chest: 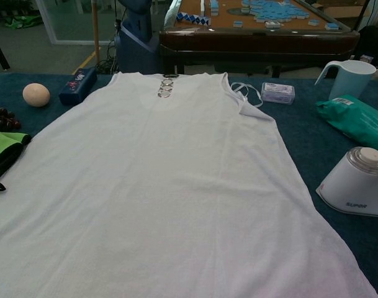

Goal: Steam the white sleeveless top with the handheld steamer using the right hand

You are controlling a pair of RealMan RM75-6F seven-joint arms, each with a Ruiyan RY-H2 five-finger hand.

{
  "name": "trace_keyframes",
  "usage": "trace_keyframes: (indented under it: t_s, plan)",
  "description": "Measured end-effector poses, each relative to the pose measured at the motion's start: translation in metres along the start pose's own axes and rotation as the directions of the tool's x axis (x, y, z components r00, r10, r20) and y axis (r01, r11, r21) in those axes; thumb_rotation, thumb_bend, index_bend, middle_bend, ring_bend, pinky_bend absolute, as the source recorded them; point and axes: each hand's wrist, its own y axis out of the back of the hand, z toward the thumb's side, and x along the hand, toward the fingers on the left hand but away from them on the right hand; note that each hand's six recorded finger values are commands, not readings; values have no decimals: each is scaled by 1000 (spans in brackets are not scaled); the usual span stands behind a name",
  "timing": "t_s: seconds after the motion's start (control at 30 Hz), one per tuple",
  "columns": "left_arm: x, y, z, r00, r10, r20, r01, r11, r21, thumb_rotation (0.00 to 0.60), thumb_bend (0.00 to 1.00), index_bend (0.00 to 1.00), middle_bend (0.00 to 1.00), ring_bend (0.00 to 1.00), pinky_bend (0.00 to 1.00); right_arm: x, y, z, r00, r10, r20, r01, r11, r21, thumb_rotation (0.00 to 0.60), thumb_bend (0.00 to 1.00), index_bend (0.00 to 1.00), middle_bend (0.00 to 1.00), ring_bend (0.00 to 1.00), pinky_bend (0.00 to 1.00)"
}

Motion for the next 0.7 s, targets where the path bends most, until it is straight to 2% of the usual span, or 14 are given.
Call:
trace_keyframes:
  t_s: [0.47,0.7]
  plan:
    - [-3,-2,-5,1000,-4,-15,4,1000,2,600,293,128,141,150,53,-12,-10,7,999,35,-18,-35,999,-8,600,277,443,430,304,349]
    - [-3,-4,-6,1000,-9,-21,9,1000,4,600,293,129,141,150,53,-14,-15,3,998,55,-15,-55,998,-14,600,369,465,451,306,348]
